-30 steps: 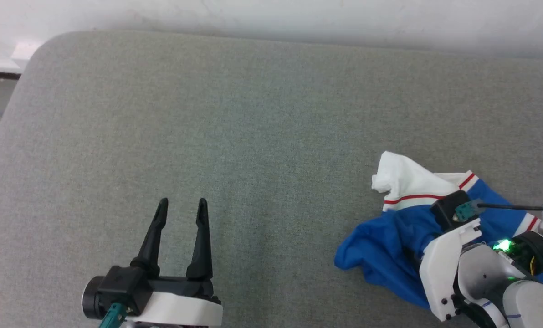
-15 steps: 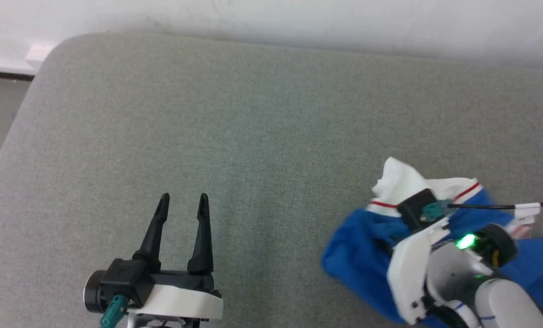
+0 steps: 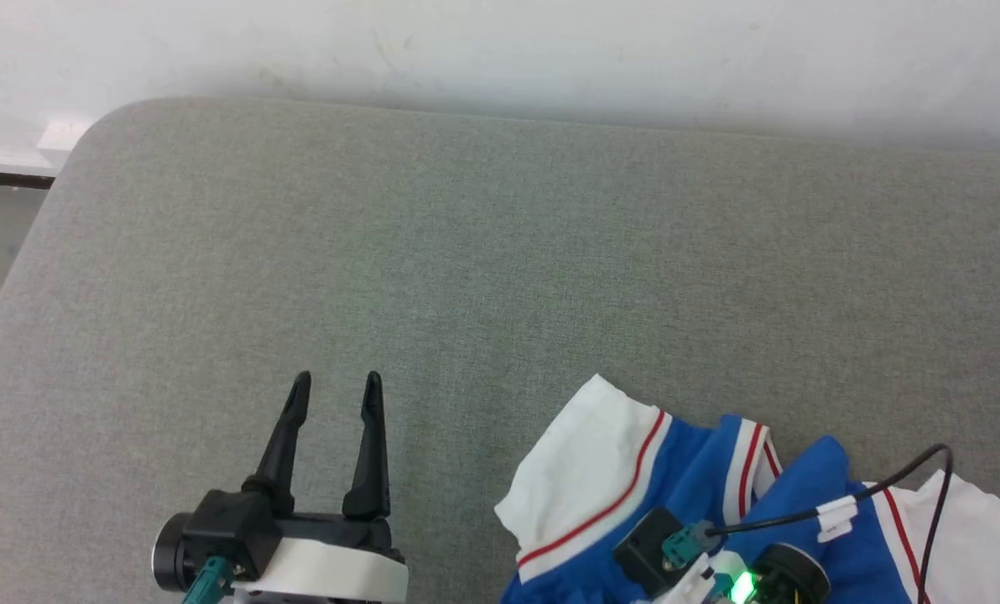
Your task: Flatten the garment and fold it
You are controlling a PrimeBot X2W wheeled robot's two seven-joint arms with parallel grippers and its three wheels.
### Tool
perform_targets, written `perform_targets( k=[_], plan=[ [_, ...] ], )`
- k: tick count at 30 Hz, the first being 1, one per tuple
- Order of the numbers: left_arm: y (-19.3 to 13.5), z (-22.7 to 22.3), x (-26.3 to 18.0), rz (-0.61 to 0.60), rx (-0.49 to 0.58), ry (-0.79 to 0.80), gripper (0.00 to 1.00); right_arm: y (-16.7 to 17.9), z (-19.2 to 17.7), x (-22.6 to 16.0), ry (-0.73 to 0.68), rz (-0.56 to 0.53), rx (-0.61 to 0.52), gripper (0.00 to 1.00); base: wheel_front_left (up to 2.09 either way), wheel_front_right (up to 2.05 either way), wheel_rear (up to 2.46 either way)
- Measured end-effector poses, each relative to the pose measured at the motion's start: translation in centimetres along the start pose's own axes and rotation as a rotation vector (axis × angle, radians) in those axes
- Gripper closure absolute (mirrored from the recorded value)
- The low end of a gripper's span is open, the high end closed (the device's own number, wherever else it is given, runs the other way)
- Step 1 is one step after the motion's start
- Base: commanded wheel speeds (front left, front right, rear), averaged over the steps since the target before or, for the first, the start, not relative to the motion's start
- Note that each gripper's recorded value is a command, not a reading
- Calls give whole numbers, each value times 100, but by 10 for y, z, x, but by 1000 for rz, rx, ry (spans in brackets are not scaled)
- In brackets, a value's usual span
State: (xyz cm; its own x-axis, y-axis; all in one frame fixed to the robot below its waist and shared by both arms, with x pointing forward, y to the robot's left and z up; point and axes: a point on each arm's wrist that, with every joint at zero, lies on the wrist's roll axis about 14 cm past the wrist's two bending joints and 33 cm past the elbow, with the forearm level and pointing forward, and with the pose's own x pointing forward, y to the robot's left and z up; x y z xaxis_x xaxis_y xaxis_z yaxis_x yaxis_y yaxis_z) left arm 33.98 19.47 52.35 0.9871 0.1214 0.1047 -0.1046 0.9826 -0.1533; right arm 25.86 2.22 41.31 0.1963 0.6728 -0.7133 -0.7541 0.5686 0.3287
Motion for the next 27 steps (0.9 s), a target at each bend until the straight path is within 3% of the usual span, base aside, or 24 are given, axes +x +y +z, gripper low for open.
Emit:
perform_targets(
  k=[6,10,14,20,27],
  plan=[
    [-5,0,3,-25,2,3,0,-16,45,-9,-227,-75,26,0,0,0,0],
    [-11,5,3,-46,-4,-14,0,-57,97,-50,-499,-260,20,0,0,0,0],
    [-16,9,2,-67,-5,-21,0,-98,121,-111,-736,-509,-4,0,0,0,0],
    [-20,10,-2,-93,4,-17,0,-139,82,-193,-892,-858,-12,0,0,0,0],
    [-31,1,-4,-148,39,29,0,-152,6,-217,-915,-958,176,0,0,0,0]
  ],
)
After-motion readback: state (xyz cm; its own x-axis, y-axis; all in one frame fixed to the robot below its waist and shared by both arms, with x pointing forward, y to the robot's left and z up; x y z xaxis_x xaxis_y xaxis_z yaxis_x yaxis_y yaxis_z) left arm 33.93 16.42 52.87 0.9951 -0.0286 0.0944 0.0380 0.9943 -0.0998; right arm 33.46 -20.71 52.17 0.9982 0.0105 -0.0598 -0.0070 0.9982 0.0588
